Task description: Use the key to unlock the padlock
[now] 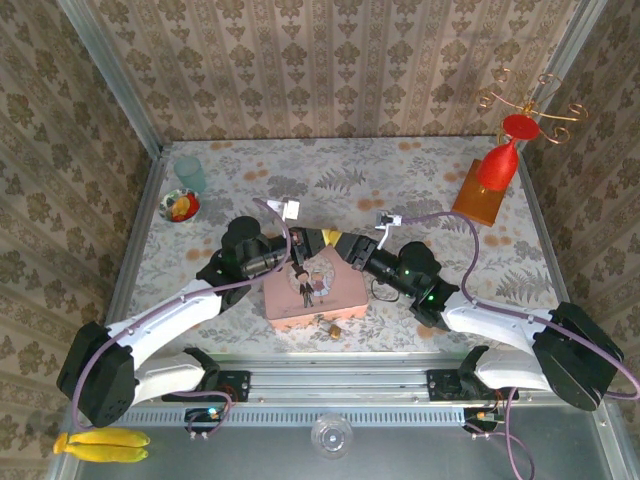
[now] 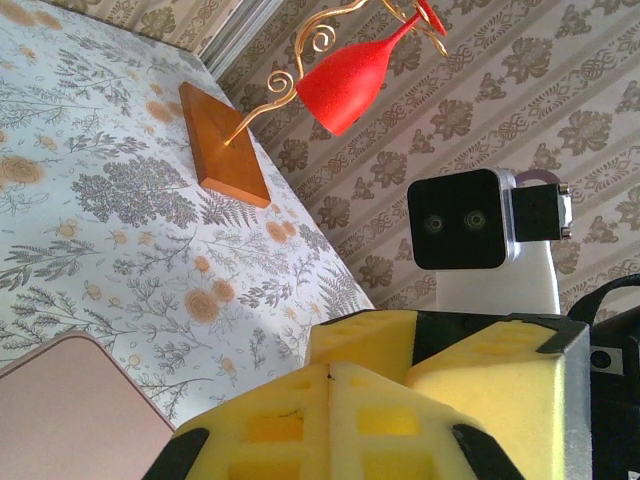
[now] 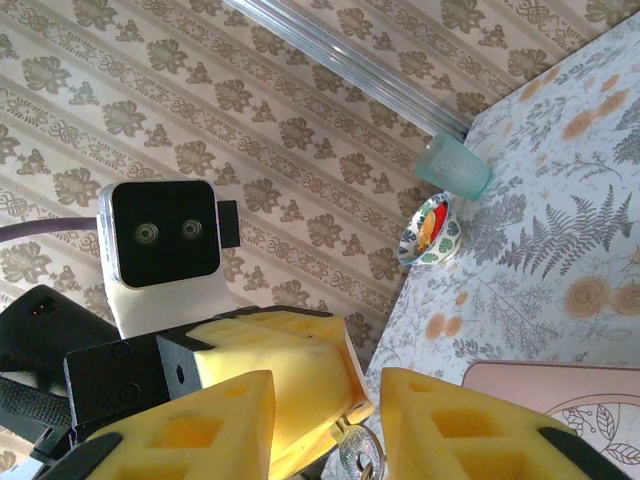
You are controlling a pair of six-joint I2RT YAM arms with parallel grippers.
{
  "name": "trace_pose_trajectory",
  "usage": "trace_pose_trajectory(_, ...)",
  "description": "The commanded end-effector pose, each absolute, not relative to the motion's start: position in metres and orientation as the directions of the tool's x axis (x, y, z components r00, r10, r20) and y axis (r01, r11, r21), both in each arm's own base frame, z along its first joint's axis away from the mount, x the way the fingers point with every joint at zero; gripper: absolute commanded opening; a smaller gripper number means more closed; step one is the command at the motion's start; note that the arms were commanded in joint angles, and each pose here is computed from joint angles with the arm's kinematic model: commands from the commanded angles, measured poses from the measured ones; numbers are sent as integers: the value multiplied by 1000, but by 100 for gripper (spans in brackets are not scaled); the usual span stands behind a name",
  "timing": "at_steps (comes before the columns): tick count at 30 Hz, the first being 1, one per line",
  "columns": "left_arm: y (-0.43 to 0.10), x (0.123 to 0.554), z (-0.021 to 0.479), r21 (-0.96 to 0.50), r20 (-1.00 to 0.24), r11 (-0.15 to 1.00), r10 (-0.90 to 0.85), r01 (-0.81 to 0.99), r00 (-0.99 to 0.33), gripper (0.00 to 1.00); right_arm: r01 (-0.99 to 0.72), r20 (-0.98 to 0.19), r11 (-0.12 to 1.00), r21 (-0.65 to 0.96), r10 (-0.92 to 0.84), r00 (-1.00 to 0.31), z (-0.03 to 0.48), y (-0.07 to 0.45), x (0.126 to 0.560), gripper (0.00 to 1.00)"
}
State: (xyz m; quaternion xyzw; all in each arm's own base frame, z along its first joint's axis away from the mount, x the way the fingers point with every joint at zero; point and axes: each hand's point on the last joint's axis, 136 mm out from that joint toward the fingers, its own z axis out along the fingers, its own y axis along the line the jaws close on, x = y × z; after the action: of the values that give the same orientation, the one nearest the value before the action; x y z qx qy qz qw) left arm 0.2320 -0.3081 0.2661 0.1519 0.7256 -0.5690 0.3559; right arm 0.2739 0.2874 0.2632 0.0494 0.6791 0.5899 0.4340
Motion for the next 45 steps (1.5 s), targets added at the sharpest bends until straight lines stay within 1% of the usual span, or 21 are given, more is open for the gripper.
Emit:
trace_pose_trajectory(1,-307,227,302,-679,-734,259,-215,687,-645,0,-490,-551,278,826,582,-598,278,289,273,32)
trace_pose_trajectory(5,-302,230,306,-689,-725,255,-237,678,-647,0,-498,-551,266,826,571,-609,278,291,270,33)
trace_pose_trajectory(8,-300,231,315,-695,-719,230,-261,682,-644,0,-501,-552,264,824,571,-607,279,290,269,34)
trace_pose_trajectory(15,-302,230,319,-704,-709,205,-263,680,-655,0,-528,-560,239,815,562,-609,286,293,266,34)
trace_pose_trajectory(19,-304,228,322,-710,-702,183,-264,680,-661,0,-535,-562,231,812,555,-614,288,296,265,33)
trace_pose_trajectory(25,-309,226,319,-714,-698,177,-247,677,-672,0,-550,-566,216,807,553,-612,295,298,264,28)
trace_pose_trajectory(30,-315,221,313,-718,-695,173,-234,674,-680,0,-542,-564,226,809,559,-608,294,294,264,22)
trace_pose_trajectory(34,-315,220,310,-720,-694,181,-229,671,-683,0,-529,-563,241,814,554,-613,290,294,265,14)
trace_pose_trajectory(36,-314,221,307,-719,-695,204,-224,664,-684,0,-504,-561,269,821,548,-620,284,293,267,9)
trace_pose_trajectory(38,-312,222,302,-714,-700,228,-213,662,-681,0,-476,-560,305,825,550,-620,277,290,270,1)
trace_pose_trajectory(41,-309,224,294,-712,-700,266,-212,649,-682,0,-439,-562,352,826,555,-613,270,283,272,0)
trace_pose_trajectory(42,-308,225,291,-710,-702,281,-211,645,-681,2,-431,-568,370,823,550,-612,268,281,273,0)
trace_pose_trajectory(45,-304,228,282,-701,-706,332,-197,631,-681,13,-411,-583,415,812,540,-607,265,277,273,0)
